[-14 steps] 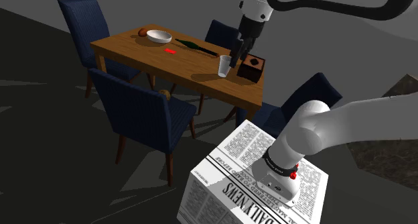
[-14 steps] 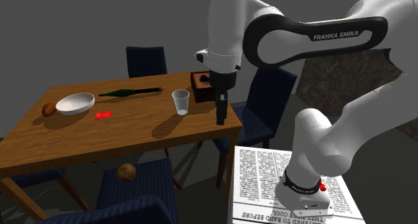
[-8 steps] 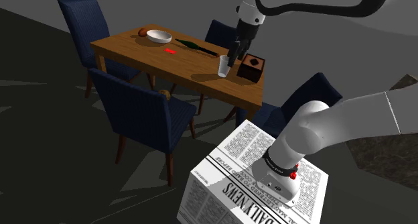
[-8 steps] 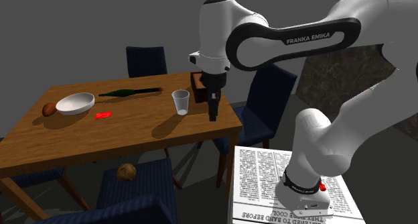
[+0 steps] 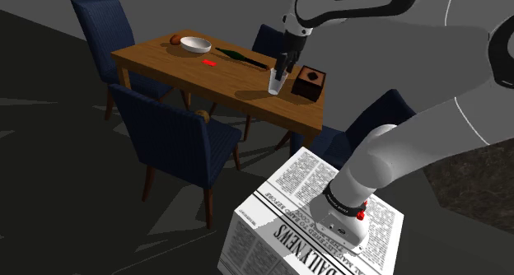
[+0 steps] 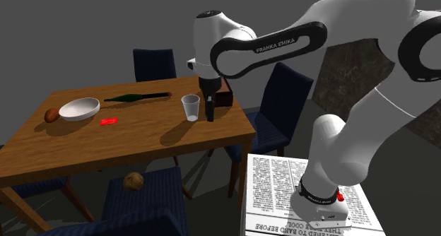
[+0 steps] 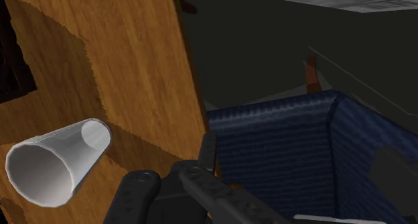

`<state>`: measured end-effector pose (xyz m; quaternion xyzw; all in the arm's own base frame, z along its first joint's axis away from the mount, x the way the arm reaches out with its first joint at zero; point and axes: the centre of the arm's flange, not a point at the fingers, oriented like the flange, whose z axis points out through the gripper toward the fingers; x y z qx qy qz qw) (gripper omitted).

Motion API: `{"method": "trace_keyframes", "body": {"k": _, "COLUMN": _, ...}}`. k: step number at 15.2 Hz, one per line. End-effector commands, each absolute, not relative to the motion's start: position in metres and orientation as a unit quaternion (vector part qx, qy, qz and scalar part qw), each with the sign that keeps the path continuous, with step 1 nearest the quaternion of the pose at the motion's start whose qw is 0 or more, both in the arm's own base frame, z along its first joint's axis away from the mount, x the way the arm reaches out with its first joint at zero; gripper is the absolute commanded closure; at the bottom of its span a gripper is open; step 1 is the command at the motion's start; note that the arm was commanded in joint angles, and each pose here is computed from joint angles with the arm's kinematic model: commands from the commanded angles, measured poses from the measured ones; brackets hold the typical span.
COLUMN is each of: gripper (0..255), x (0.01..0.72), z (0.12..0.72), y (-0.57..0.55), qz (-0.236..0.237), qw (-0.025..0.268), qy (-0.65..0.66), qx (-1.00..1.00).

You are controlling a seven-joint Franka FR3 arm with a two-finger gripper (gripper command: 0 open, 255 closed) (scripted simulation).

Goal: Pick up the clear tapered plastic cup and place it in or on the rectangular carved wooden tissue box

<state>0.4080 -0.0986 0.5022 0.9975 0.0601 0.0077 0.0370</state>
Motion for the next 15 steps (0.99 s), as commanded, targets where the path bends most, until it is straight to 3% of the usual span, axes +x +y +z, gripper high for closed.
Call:
{"method": "trace_keyframes", "body": {"k": 1, "gripper": 0, "x": 0.423, "z": 0.491, "y": -0.119, "qz": 0.007, "qw": 0.041, "qy": 0.061, "qx": 0.997}}
{"method": "trace_keyframes", "body": {"k": 15, "gripper": 0, "x": 0.527, "z": 0.424, "y": -0.251, "qz": 0.000, "qw": 0.065, "qy": 0.067, "qx": 0.996}}
